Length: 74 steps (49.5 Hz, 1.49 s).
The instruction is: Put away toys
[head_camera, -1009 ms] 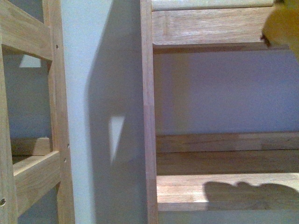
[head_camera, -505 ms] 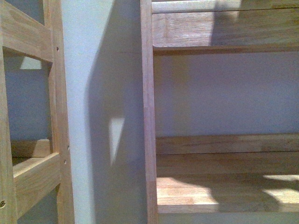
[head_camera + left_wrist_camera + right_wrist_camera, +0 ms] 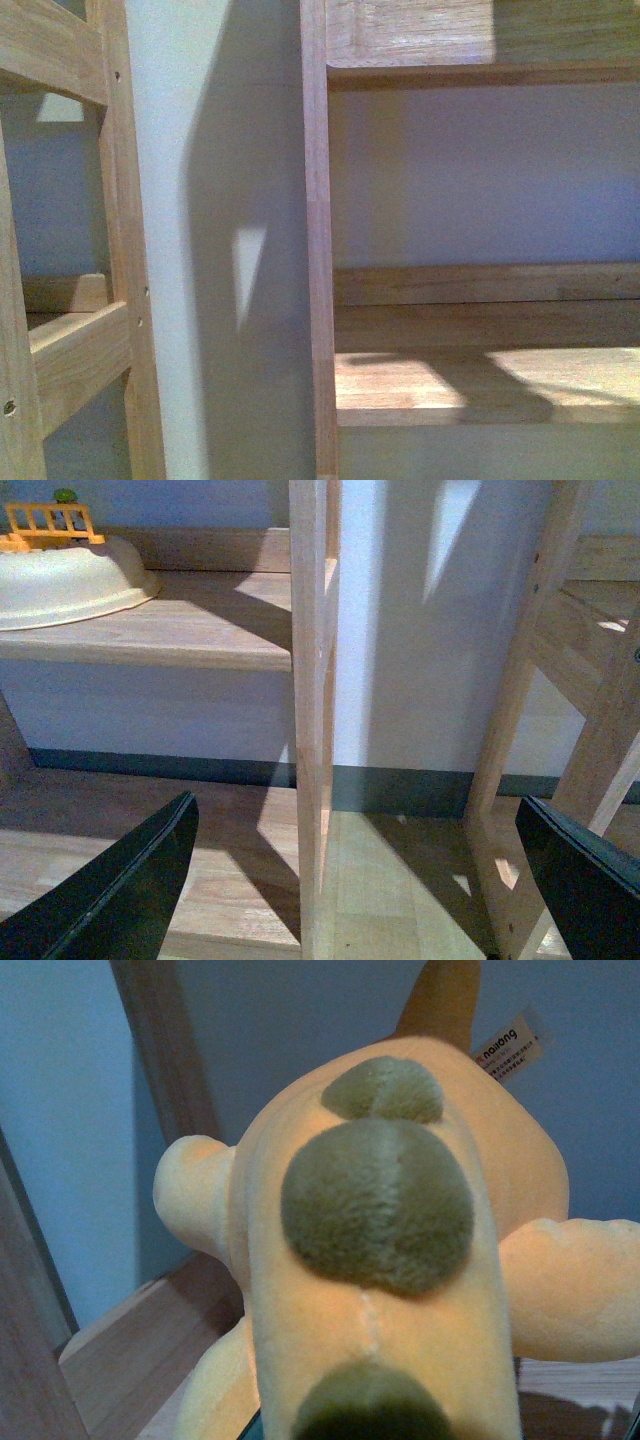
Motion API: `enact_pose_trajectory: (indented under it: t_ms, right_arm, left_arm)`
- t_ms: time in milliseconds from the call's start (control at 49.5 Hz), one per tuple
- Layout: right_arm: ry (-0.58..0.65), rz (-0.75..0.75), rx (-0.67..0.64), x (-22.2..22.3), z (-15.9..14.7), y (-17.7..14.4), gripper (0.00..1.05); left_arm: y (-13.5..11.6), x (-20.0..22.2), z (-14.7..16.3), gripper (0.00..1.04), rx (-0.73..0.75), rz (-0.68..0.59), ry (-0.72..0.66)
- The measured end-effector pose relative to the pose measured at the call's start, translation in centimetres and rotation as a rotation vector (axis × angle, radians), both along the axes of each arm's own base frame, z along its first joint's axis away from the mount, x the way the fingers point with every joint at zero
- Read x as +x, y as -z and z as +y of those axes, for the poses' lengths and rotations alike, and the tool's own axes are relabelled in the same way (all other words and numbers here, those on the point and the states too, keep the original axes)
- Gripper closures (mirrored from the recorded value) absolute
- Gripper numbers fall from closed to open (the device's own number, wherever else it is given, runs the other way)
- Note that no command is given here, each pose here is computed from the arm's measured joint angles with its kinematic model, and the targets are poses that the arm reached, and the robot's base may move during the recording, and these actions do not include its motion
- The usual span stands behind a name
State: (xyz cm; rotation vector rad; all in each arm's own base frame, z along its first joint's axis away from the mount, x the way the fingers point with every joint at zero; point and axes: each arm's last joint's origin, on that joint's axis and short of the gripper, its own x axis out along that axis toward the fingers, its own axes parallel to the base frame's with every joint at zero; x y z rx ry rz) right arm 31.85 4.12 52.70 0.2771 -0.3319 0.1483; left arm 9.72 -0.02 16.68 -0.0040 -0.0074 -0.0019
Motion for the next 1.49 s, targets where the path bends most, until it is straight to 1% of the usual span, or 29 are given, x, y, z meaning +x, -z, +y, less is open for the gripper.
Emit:
enact_pose_trajectory:
  t_ms: [141, 323, 464, 545, 606, 706, 828, 908, 929, 1009, 1029, 1090, 1130, 1191, 1211, 1272, 1292, 1352, 1494]
  right_arm:
    - [-0.042, 0.046, 0.06, 2.5, 0.7, 0.7, 0.97]
    - [-0.123, 0.085, 0.125, 4.3, 1.6, 1.4, 0.97]
    - [-0.212, 0.105, 0.16, 5.2, 2.9, 1.6, 0.97]
    - [-0.305, 0.121, 0.182, 5.3, 4.1, 1.8, 0.97]
    - [-0.342, 0.129, 0.189, 5.3, 4.8, 1.9, 0.97]
    - [-0.37, 0.121, 0.194, 5.4, 5.5, 2.0, 0.97]
    - [-0.367, 0.12, 0.194, 5.6, 5.4, 2.2, 0.97]
    - [-0.346, 0.118, 0.195, 5.9, 4.8, 2.5, 0.82]
    - [-0.338, 0.117, 0.196, 6.0, 4.6, 2.6, 0.76]
    - [-0.311, 0.109, 0.198, 6.3, 3.9, 2.8, 0.62]
    - [-0.303, 0.105, 0.194, 6.3, 3.7, 3.0, 0.57]
    - [-0.285, 0.091, 0.193, 6.3, 3.3, 3.0, 0.46]
    - [-0.263, 0.076, 0.183, 6.0, 3.0, 3.0, 0.38]
    - [-0.232, 0.052, 0.173, 5.5, 2.4, 2.7, 0.28]
    - [-0.213, 0.038, 0.166, 5.2, 2.2, 2.6, 0.23]
    - [-0.183, 0.011, 0.153, 4.4, 1.6, 2.3, 0.13]
    - [-0.171, -0.001, 0.148, 3.9, 1.3, 2.1, 0.08]
    - [-0.16, -0.02, 0.143, 3.2, 0.9, 1.9, 0.05]
    - [-0.121, -0.064, 0.131, 0.9, -0.1, 1.2, 0.06]
  left_arm:
    - [0.0, 0.0, 0.0, 0.06, 0.0, 0.0, 0.0]
    - [0.0, 0.0, 0.0, 0.06, 0.0, 0.0, 0.0]
    - [0.0, 0.0, 0.0, 0.06, 0.0, 0.0, 0.0]
    - [0.0, 0.0, 0.0, 0.06, 0.0, 0.0, 0.0]
    - [0.0, 0.0, 0.0, 0.06, 0.0, 0.0, 0.0]
    - [0.0, 0.0, 0.0, 0.06, 0.0, 0.0, 0.0]
    - [0.0, 0.0, 0.0, 0.06, 0.0, 0.0, 0.0]
    - [0.0, 0.0, 0.0, 0.06, 0.0, 0.0, 0.0]
    - [0.0, 0.0, 0.0, 0.06, 0.0, 0.0, 0.0]
    - [0.0, 0.0, 0.0, 0.06, 0.0, 0.0, 0.0]
    - [0.0, 0.0, 0.0, 0.06, 0.0, 0.0, 0.0]
    - [0.0, 0.0, 0.0, 0.06, 0.0, 0.0, 0.0]
    - [0.0, 0.0, 0.0, 0.06, 0.0, 0.0, 0.0]
    - [0.0, 0.0, 0.0, 0.06, 0.0, 0.0, 0.0]
    - [0.0, 0.0, 0.0, 0.06, 0.0, 0.0, 0.0]
    - [0.0, 0.0, 0.0, 0.06, 0.0, 0.0, 0.0]
    - [0.0, 0.0, 0.0, 0.06, 0.0, 0.0, 0.0]
    - [0.0, 0.0, 0.0, 0.06, 0.0, 0.0, 0.0]
    - [0.0, 0.0, 0.0, 0.06, 0.0, 0.0, 0.0]
